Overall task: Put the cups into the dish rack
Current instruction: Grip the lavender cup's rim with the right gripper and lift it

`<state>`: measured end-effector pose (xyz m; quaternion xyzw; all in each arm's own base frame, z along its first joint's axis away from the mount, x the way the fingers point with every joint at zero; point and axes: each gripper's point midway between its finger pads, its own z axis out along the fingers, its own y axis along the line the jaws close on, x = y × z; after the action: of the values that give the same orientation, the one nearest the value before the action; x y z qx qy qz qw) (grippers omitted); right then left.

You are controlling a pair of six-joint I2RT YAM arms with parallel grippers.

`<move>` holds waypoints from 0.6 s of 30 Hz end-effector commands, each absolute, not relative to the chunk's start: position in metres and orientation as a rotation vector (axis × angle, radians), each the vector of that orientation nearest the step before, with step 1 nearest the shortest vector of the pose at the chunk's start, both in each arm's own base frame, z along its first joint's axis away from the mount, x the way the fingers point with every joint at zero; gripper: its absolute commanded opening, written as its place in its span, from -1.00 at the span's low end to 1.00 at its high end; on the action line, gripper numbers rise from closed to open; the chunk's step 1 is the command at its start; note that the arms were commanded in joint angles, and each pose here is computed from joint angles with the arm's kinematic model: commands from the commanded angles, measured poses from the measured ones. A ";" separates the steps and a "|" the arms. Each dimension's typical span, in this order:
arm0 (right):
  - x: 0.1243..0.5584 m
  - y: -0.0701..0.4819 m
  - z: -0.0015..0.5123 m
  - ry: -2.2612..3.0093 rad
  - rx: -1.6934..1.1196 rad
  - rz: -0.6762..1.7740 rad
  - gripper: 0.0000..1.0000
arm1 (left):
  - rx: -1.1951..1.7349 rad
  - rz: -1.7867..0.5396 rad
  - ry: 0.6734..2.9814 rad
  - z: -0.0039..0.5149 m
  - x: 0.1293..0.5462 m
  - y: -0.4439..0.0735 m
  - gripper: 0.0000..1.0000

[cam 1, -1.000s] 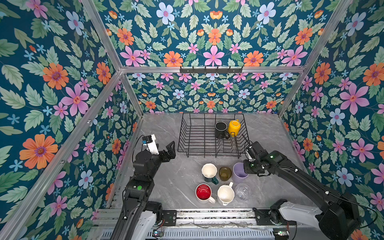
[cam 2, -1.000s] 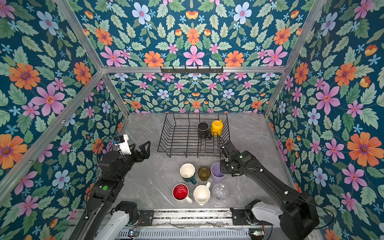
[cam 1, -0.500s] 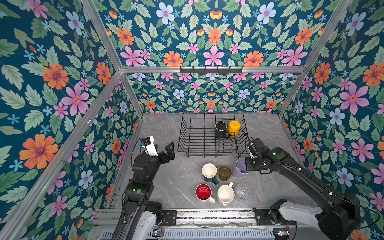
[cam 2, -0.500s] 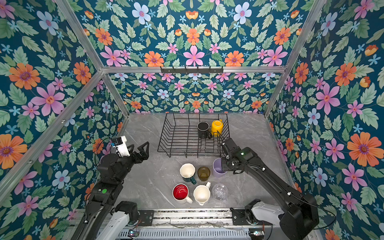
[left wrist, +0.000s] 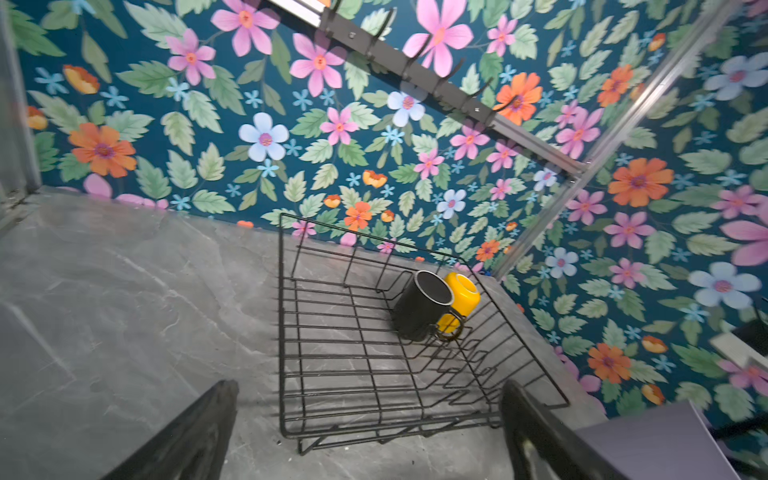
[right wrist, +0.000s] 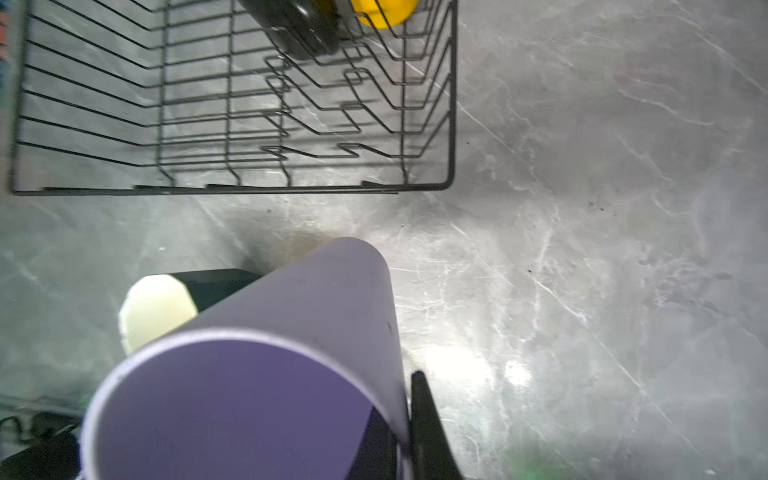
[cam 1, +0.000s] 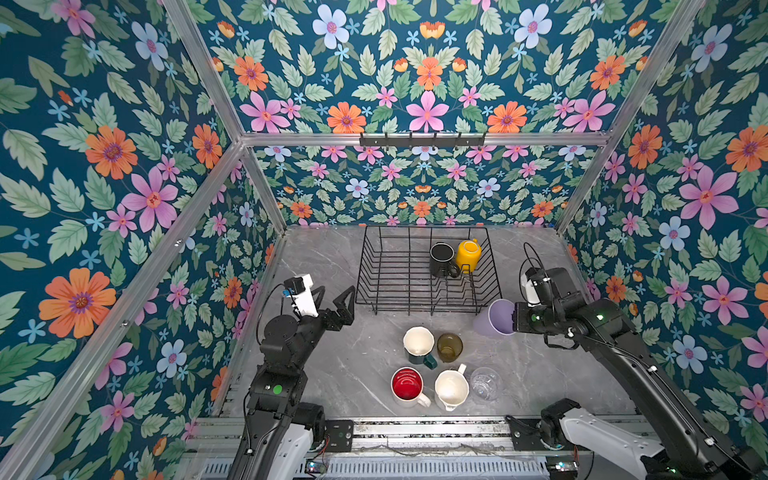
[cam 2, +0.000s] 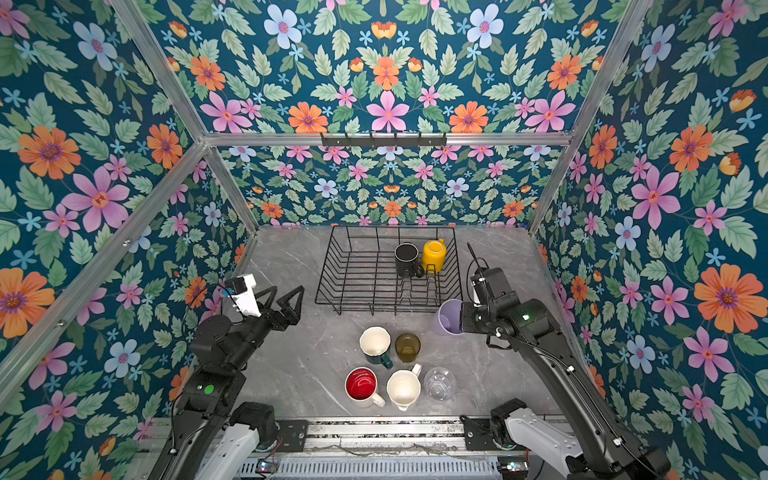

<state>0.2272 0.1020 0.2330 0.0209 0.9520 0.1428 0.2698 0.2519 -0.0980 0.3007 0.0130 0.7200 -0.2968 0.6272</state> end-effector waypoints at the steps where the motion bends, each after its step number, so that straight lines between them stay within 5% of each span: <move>1: 0.237 0.130 0.268 2.444 0.041 0.624 -1.00 | 0.204 -0.850 1.522 0.328 0.232 -0.126 0.99; 18: 0.261 0.216 0.340 2.098 -0.057 1.377 -1.00 | 0.620 -1.312 1.292 0.350 0.172 -0.182 0.98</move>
<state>0.2584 0.1981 0.3024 0.0106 0.8443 0.4512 0.2890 0.1955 -0.1745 0.3368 0.2108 0.5912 -0.5262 0.5737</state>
